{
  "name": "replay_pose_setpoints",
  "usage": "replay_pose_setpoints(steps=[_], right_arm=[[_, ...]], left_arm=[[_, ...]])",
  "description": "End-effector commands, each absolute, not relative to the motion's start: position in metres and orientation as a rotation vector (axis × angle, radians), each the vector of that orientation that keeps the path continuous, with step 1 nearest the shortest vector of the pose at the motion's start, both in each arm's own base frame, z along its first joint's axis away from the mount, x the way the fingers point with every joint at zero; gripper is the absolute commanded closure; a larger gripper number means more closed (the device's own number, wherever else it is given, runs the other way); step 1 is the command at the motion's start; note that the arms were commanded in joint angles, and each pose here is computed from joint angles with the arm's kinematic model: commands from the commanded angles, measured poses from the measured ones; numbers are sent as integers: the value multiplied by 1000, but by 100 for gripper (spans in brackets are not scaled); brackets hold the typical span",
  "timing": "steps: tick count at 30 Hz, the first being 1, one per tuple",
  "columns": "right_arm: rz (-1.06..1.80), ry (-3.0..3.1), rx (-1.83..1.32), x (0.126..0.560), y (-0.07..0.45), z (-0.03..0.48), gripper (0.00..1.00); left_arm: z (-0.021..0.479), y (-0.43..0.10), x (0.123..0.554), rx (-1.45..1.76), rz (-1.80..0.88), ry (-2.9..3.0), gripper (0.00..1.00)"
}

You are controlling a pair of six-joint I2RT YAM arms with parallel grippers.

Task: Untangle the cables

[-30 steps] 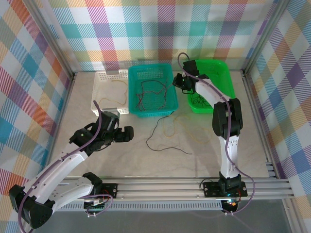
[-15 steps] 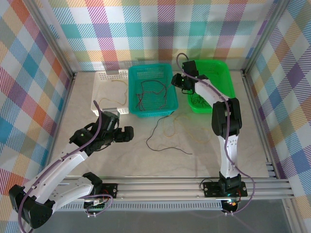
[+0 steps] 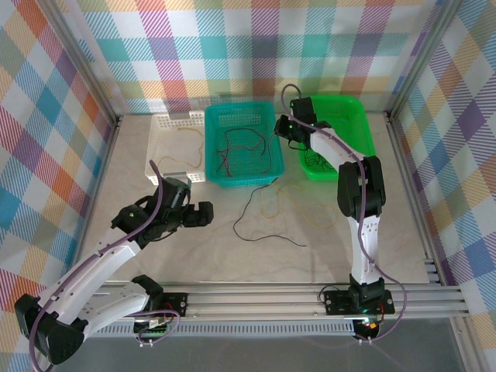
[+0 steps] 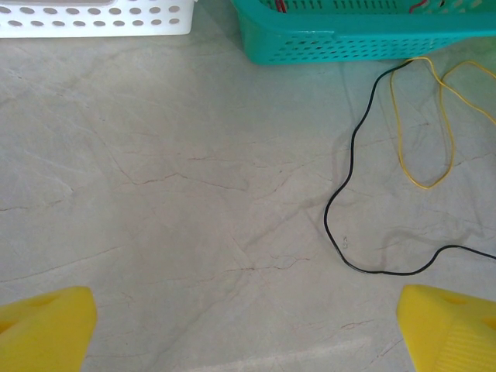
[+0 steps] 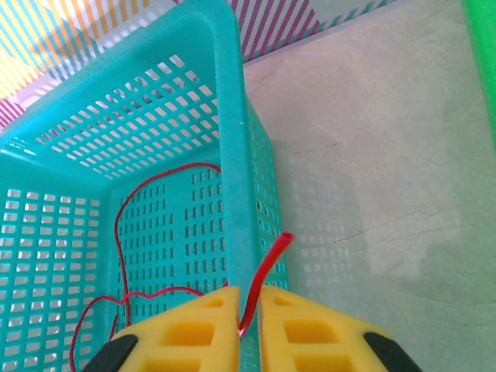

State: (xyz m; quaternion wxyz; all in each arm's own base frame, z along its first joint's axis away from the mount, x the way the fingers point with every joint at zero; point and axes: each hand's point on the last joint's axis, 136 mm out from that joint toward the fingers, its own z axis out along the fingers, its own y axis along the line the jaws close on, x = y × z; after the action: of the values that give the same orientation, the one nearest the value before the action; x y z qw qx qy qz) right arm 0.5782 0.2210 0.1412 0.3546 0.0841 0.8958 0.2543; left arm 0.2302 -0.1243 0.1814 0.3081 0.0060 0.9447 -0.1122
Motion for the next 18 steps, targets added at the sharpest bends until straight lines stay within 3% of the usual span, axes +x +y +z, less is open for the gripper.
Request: replay_pose_setpoints(steps=[1,8,18], right_arm=[[652,2303,216,585,220,134,89],[711,2275,199,583,227,143,100],[845,2243,95,569,263,166,100]], left_arm=[[185,-126,232,20,-290,2489,1],[185,-125,232,21,-284,2489,1],[185,-127,232,22,-289,2489,1]])
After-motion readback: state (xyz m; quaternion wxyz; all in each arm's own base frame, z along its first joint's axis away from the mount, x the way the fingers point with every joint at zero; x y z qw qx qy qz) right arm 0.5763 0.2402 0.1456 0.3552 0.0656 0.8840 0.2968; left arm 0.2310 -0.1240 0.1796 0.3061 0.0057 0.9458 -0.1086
